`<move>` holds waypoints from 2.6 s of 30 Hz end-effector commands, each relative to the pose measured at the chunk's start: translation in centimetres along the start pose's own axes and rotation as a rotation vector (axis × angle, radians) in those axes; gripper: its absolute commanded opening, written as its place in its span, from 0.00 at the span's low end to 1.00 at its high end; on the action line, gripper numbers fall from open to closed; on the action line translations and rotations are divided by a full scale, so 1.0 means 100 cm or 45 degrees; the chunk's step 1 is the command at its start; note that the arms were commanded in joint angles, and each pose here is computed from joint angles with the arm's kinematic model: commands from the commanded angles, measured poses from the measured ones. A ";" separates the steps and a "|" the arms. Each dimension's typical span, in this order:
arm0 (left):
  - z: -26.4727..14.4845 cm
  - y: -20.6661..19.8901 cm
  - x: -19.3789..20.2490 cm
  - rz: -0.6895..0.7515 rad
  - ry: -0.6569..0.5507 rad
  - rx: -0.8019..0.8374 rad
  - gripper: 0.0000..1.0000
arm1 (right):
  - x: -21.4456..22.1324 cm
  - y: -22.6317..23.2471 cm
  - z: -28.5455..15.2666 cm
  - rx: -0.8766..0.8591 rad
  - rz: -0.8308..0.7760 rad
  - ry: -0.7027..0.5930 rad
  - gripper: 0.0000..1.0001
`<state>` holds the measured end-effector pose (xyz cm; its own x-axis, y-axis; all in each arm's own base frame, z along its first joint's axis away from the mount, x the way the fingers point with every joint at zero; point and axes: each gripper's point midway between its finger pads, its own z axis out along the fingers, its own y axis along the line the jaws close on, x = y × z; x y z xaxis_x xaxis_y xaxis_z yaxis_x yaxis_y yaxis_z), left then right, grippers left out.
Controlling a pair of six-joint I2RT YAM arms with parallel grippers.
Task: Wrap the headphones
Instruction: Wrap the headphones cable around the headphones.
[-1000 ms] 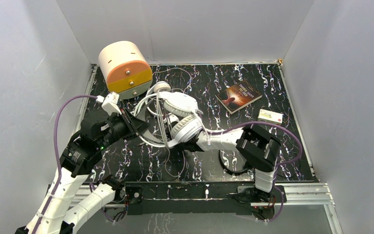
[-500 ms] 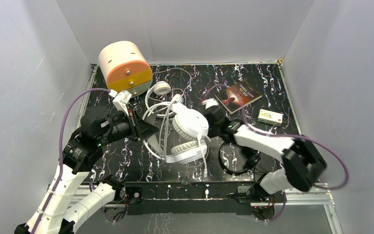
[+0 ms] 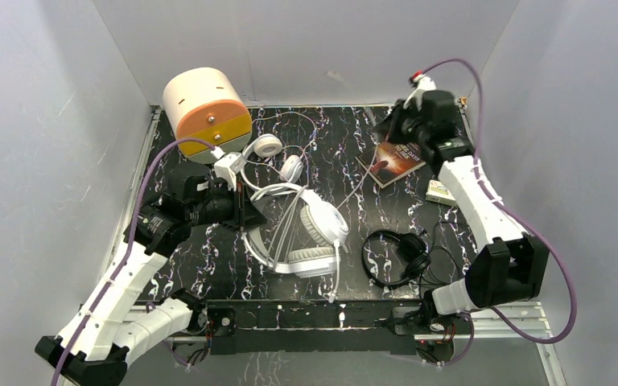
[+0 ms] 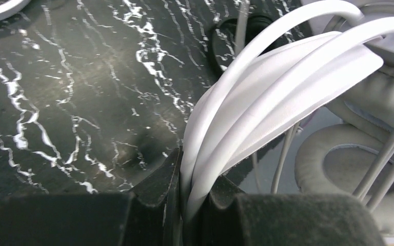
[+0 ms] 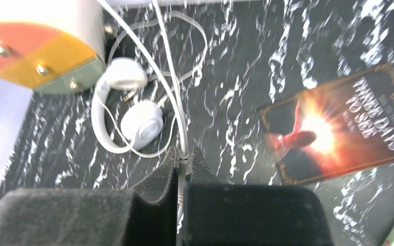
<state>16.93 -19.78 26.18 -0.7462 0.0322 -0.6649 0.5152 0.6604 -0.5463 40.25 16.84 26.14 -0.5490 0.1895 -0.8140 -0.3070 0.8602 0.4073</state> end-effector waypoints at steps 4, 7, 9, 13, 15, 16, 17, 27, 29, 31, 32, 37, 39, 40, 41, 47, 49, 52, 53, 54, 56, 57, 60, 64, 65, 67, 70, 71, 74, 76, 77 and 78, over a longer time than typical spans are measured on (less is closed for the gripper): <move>0.003 0.015 0.008 0.001 0.002 -0.073 0.00 | -0.088 0.026 -0.028 -0.229 0.011 -0.137 0.00; 0.011 0.028 0.012 -0.018 0.038 -0.133 0.00 | -0.109 0.051 -0.027 -0.374 0.029 -0.140 0.00; 0.017 0.033 0.013 -0.039 0.066 -0.156 0.00 | -0.119 0.073 -0.026 -0.486 0.022 -0.134 0.00; 0.033 0.048 0.020 -0.086 0.127 -0.236 0.00 | -0.133 0.119 -0.028 -0.619 -0.040 -0.137 0.00; 0.041 0.063 0.024 -0.115 0.148 -0.341 0.00 | -0.139 0.139 -0.033 -0.709 -0.032 -0.137 0.00; 0.044 0.069 0.028 -0.128 0.165 -0.383 0.00 | -0.140 0.149 -0.037 -0.756 -0.030 -0.136 0.00; 0.048 0.075 0.031 -0.135 0.189 -0.419 0.00 | -0.142 0.158 -0.040 -0.793 -0.038 -0.141 0.00; 0.085 0.081 0.018 -0.189 0.235 -0.415 0.00 | -0.096 0.255 -0.089 -1.353 -0.297 -0.157 0.00; 0.094 0.080 0.015 -0.204 0.228 -0.390 0.00 | -0.088 0.272 -0.097 -1.412 -0.337 -0.153 0.00; 0.101 0.088 0.017 -0.227 0.230 -0.424 0.00 | -0.079 0.286 -0.104 -1.469 -0.355 -0.131 0.00; 0.104 0.093 0.018 -0.235 0.236 -0.448 0.00 | -0.075 0.291 -0.108 -1.493 -0.359 -0.120 0.00; 0.114 0.101 0.010 -0.323 0.180 -0.471 0.00 | -0.044 0.302 -0.126 -1.592 -0.376 -0.063 0.00; 0.115 0.104 0.001 -0.370 0.123 -0.471 0.00 | -0.027 0.305 -0.139 -1.652 -0.419 -0.044 0.00; 0.115 0.105 -0.003 -0.386 0.100 -0.472 0.00 | -0.016 0.306 -0.145 -1.677 -0.442 -0.030 0.00; 0.116 0.108 -0.006 -0.404 0.085 -0.483 0.00 | -0.007 0.308 -0.153 -1.707 -0.473 -0.021 0.00; 0.120 0.114 -0.029 -0.514 -0.001 -0.472 0.00 | 0.043 0.308 -0.186 -1.863 -0.609 0.034 0.00; 0.120 0.108 -0.039 -0.525 -0.032 -0.437 0.00 | 0.062 0.306 -0.184 -1.875 -0.638 0.083 0.00; 0.115 0.098 -0.058 -0.519 -0.076 -0.412 0.00 | 0.087 0.306 -0.178 -1.859 -0.670 0.133 0.00; 0.112 0.094 -0.065 -0.515 -0.095 -0.402 0.00 | 0.095 0.306 -0.176 -1.851 -0.681 0.139 0.00; 0.109 0.090 -0.072 -0.511 -0.117 -0.395 0.00 | 0.102 0.306 -0.173 -1.840 -0.693 0.145 0.00; 0.101 0.083 -0.084 -0.508 -0.161 -0.388 0.00 | 0.117 0.306 -0.167 -1.821 -0.713 0.176 0.00; 0.096 0.080 -0.092 -0.506 -0.190 -0.389 0.00 | 0.126 0.305 -0.162 -1.812 -0.718 0.210 0.00; 0.081 0.076 -0.106 -0.508 -0.268 -0.421 0.00 | 0.160 0.301 -0.156 -1.786 -0.768 0.335 0.00; 0.059 0.087 -0.121 -0.501 -0.399 -0.556 0.00 | 0.196 0.285 -0.136 -1.564 -0.841 0.427 0.00; 0.053 0.091 -0.124 -0.497 -0.435 -0.591 0.00 | 0.200 0.280 -0.129 -1.480 -0.849 0.439 0.00; 0.044 0.094 -0.129 -0.489 -0.493 -0.628 0.00 | 0.204 0.266 -0.115 -1.283 -0.850 0.467 0.07; 0.029 0.100 -0.136 -0.469 -0.583 -0.691 0.00 | 0.195 0.236 -0.098 -0.914 -0.771 0.510 0.34; 0.023 0.104 -0.136 -0.466 -0.610 -0.724 0.00 | 0.195 0.227 -0.100 -0.817 -0.714 0.559 0.43; 0.005 0.111 -0.138 -0.453 -0.691 -0.803 0.00 | 0.191 0.216 -0.111 -0.682 -0.578 0.619 0.66; -0.005 0.114 -0.138 -0.447 -0.734 -0.841 0.00 | 0.186 0.218 -0.125 -0.685 -0.504 0.635 0.76; -0.010 0.115 -0.139 -0.449 -0.754 -0.854 0.00 | 0.182 0.222 -0.134 -0.707 -0.476 0.628 0.79; -0.013 0.115 -0.139 -0.454 -0.773 -0.861 0.00 | 0.176 0.225 -0.143 -0.732 -0.454 0.609 0.84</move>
<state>32.21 -13.43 25.10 -0.5540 -0.4251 -0.7158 -0.1670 0.8991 -0.4047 13.40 34.49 21.75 -0.4930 -0.5073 -0.7068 -0.8668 0.3565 0.3487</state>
